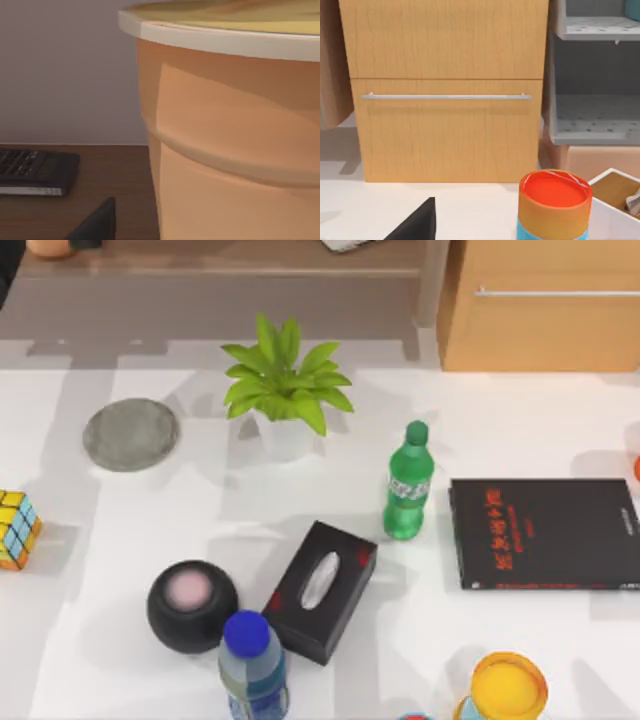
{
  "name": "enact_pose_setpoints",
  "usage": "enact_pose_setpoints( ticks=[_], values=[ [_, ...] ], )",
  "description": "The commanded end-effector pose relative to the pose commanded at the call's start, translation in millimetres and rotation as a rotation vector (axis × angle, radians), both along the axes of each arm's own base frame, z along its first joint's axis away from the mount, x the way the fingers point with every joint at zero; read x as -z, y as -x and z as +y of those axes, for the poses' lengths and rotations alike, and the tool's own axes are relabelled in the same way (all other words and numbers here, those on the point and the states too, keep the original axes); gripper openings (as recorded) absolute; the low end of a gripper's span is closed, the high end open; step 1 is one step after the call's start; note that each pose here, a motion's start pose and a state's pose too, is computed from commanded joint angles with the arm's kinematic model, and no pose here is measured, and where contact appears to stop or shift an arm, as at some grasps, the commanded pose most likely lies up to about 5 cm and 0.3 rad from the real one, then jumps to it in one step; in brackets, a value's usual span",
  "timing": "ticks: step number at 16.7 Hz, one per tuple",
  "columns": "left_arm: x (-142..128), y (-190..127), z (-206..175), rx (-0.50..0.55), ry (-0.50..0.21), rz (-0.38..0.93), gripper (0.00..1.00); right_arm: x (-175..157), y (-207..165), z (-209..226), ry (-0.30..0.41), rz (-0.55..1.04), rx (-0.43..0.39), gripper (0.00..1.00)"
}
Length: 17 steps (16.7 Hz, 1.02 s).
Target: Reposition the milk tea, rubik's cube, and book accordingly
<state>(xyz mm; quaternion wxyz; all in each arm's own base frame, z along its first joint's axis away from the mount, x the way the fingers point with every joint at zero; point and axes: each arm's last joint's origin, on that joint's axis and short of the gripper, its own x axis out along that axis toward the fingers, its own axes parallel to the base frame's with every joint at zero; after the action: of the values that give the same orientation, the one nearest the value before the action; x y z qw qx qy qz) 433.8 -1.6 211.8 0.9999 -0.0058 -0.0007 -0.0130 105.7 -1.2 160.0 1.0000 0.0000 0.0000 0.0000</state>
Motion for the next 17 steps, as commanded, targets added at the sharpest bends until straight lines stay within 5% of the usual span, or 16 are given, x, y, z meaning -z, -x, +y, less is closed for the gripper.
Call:
enact_pose_setpoints(
  ticks=[9,17],
  values=[
    [1,-36,-1,0.0,0.0,0.001,1.0,0,0,0,0.0,0.0,0.0,1.0],
    [1,-36,-1,0.0,0.0,0.001,0.4,0,0,0,0.0,0.0,0.0,1.0]
  ],
)
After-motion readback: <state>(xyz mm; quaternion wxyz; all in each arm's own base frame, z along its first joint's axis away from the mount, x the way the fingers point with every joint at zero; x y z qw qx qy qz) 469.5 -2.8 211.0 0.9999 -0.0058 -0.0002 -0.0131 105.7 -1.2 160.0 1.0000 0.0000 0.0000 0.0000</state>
